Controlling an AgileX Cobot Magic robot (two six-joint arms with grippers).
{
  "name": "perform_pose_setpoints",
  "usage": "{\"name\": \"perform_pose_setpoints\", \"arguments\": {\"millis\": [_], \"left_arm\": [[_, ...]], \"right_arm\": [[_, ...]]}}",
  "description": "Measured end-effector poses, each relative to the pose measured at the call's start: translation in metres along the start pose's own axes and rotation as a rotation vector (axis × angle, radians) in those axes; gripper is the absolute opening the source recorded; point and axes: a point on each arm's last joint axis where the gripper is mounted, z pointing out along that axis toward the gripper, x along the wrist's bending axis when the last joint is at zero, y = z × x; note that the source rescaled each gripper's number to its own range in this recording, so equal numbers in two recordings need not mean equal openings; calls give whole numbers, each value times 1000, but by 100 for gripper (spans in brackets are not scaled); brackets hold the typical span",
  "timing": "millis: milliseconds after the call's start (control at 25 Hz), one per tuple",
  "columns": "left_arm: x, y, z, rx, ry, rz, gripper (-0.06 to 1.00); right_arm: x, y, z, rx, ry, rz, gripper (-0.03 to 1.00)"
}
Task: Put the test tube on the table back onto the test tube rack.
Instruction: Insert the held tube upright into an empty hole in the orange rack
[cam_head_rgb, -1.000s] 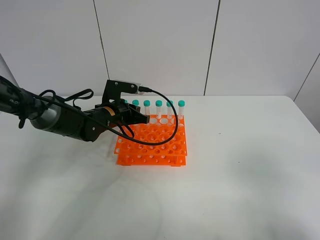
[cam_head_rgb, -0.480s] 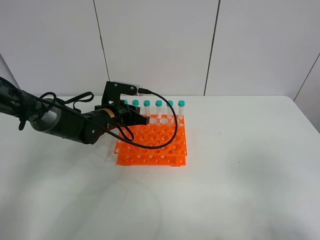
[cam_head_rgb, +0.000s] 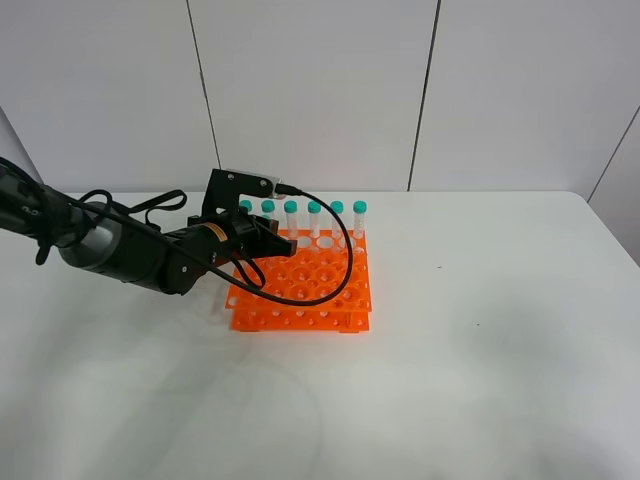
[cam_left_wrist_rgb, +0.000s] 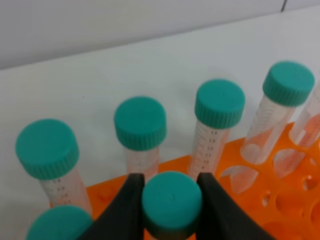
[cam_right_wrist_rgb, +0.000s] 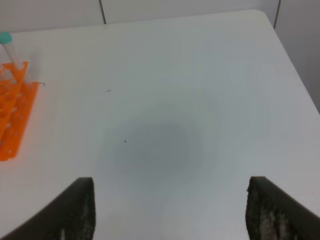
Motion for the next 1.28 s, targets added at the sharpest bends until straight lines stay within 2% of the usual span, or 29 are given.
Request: {"name": "perform_pose_setpoints", "arguments": {"millis": [640,960,1280], "left_arm": [[0,1,0,-11,1,0,0],[-2,-7,0,29,-37,52,8],[-2,-5,0,25,-43,13,9]], "right_arm": [[0,0,0,0,0,0,84],[0,0,0,0,0,0,84],[0,0,0,0,0,0,84]]}}
